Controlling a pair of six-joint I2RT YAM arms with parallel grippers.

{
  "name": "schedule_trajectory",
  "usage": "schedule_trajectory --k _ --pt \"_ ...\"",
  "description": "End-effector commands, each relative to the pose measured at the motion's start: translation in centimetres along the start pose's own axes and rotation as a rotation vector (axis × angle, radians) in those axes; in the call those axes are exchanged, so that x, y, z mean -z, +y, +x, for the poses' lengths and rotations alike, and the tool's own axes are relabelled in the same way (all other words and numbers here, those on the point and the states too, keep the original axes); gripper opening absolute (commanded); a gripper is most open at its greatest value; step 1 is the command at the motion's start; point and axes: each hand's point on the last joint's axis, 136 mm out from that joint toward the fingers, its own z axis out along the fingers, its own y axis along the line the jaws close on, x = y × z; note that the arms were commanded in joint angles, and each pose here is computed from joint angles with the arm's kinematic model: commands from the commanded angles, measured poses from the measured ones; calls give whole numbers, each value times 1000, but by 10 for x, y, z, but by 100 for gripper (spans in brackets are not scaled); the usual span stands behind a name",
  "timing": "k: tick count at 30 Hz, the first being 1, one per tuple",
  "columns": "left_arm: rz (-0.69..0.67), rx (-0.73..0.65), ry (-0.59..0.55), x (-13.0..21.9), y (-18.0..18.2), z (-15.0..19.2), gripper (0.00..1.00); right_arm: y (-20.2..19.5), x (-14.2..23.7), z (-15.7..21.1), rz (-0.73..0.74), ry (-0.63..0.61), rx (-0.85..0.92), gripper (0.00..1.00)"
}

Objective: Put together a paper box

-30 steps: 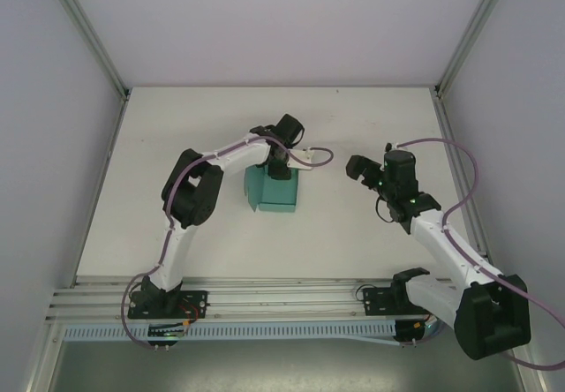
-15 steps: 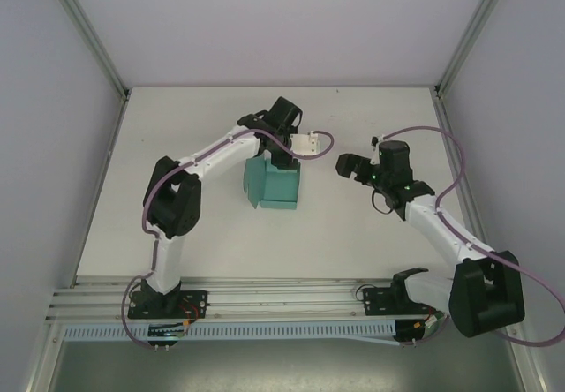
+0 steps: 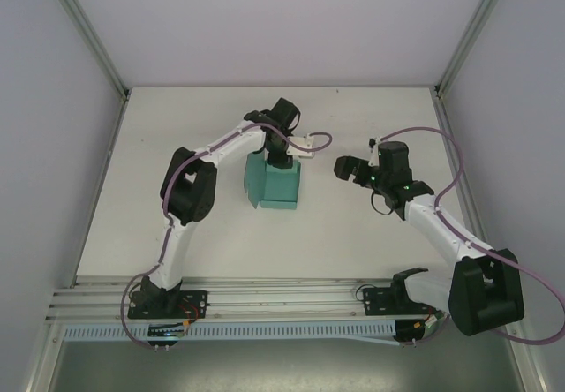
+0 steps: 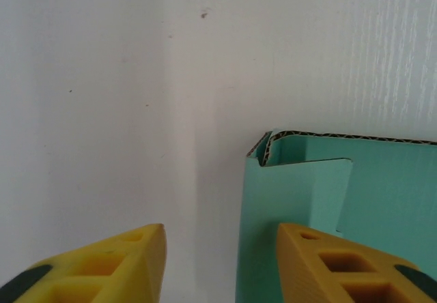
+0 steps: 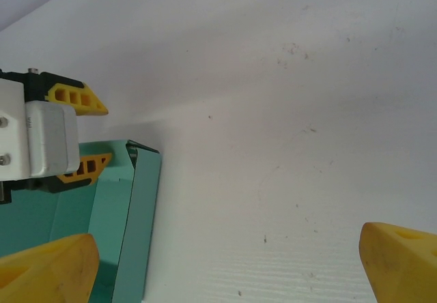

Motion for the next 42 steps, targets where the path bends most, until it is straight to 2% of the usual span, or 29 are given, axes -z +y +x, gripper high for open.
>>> schedule_trajectory --k 1,5,7,8,12,14,16,20,25,29,33,35,38,42 --pt "11 -41 19 -18 1 10 39 2 -3 4 -14 36 6 98" --pt "40 -36 17 -23 -4 15 36 0 -5 7 -3 64 8 98" --pt "37 -47 54 -31 -6 25 34 0 -5 8 -1 73 4 98" --pt "31 -52 67 -35 -6 29 30 0 -6 8 -5 77 4 98" --pt "-21 -24 81 -46 2 35 0 2 -8 9 -13 85 -8 98" --pt "-79 15 64 -42 15 30 0 1 -9 9 -7 83 -18 97" --pt "-206 61 59 -30 43 25 0 0 -9 7 11 75 -27 97" --pt "-547 221 37 18 112 18 0 -4 -6 -6 120 -6 -65 98" --pt "-699 473 -10 74 143 13 0 30 -25 -15 98 -98 -102 92" --pt "-685 649 -60 93 138 11 0 56 -55 -17 72 -88 -109 90" --pt "-771 763 -70 106 131 17 0 68 -80 -33 61 -108 -161 84" --pt "-818 804 -53 107 125 22 0 66 -90 -41 91 -128 -166 81" --pt "-864 842 -23 102 117 28 0 62 -109 -45 130 -128 -186 71" --pt "-816 945 -20 88 103 35 0 63 -133 -36 115 -88 -205 69"
